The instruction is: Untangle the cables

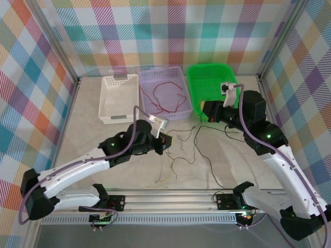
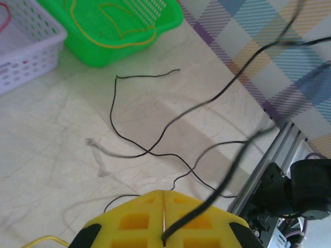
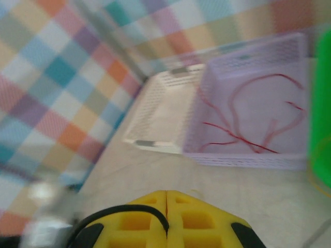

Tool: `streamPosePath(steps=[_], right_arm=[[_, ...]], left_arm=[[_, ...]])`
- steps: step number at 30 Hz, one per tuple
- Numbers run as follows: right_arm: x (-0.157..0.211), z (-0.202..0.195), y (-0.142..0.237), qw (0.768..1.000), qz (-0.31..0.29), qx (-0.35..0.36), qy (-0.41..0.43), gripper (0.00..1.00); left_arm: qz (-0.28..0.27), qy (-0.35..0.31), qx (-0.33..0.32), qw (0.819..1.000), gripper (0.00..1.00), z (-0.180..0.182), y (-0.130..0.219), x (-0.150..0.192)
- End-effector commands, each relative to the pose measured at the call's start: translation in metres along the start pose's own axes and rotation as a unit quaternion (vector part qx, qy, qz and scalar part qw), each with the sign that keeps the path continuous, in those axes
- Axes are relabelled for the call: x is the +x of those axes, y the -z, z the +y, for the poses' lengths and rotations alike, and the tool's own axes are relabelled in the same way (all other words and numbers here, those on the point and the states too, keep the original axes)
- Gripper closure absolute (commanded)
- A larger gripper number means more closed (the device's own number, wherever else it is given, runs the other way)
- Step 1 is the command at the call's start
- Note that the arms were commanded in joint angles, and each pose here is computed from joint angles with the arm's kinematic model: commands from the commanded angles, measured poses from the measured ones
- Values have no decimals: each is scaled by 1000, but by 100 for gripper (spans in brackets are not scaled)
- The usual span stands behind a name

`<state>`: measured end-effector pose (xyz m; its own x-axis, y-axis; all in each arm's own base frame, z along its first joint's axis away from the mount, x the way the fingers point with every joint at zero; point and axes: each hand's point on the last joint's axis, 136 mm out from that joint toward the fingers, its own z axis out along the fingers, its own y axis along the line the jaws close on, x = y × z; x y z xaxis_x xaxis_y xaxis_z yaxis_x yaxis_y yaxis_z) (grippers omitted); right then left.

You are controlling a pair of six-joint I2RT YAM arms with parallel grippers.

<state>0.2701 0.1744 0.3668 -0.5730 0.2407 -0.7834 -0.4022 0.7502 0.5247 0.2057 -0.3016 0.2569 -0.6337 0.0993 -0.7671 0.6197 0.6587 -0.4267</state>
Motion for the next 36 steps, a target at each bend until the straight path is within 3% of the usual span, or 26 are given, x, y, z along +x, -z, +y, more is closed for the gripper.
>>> streamPosePath(steps=[1, 9, 18, 20, 24, 27, 29, 33, 36], right_arm=[[5, -43, -2, 998, -2, 54, -43, 100], [33, -100, -22, 990, 28, 84, -110, 100], [65, -142, -40, 982, 67, 113, -137, 100], [70, -140, -45, 983, 71, 94, -141, 100], [67, -105, -61, 987, 88, -25, -133, 99], [65, -85, -66, 989, 92, -57, -105, 99], [65, -69, -67, 988, 92, -90, -85, 92], [74, -39, -71, 981, 116, -149, -54, 64], [82, -20, -69, 973, 125, -189, -33, 49]], left_arm=[[31, 18, -61, 997, 100, 24, 31, 4], [-35, 42, -84, 995, 100, 38, 101, -56], [-78, 65, -78, 992, 100, 34, 117, -112], [-86, 72, -73, 991, 100, 31, 118, -120], [-96, 90, -60, 990, 100, 27, 111, -133], [-102, 96, -58, 988, 100, 27, 104, -142], [-105, 98, -59, 988, 100, 28, 98, -147], [-103, 105, -61, 987, 100, 30, 87, -157], [-106, 115, -66, 985, 100, 32, 84, -163]])
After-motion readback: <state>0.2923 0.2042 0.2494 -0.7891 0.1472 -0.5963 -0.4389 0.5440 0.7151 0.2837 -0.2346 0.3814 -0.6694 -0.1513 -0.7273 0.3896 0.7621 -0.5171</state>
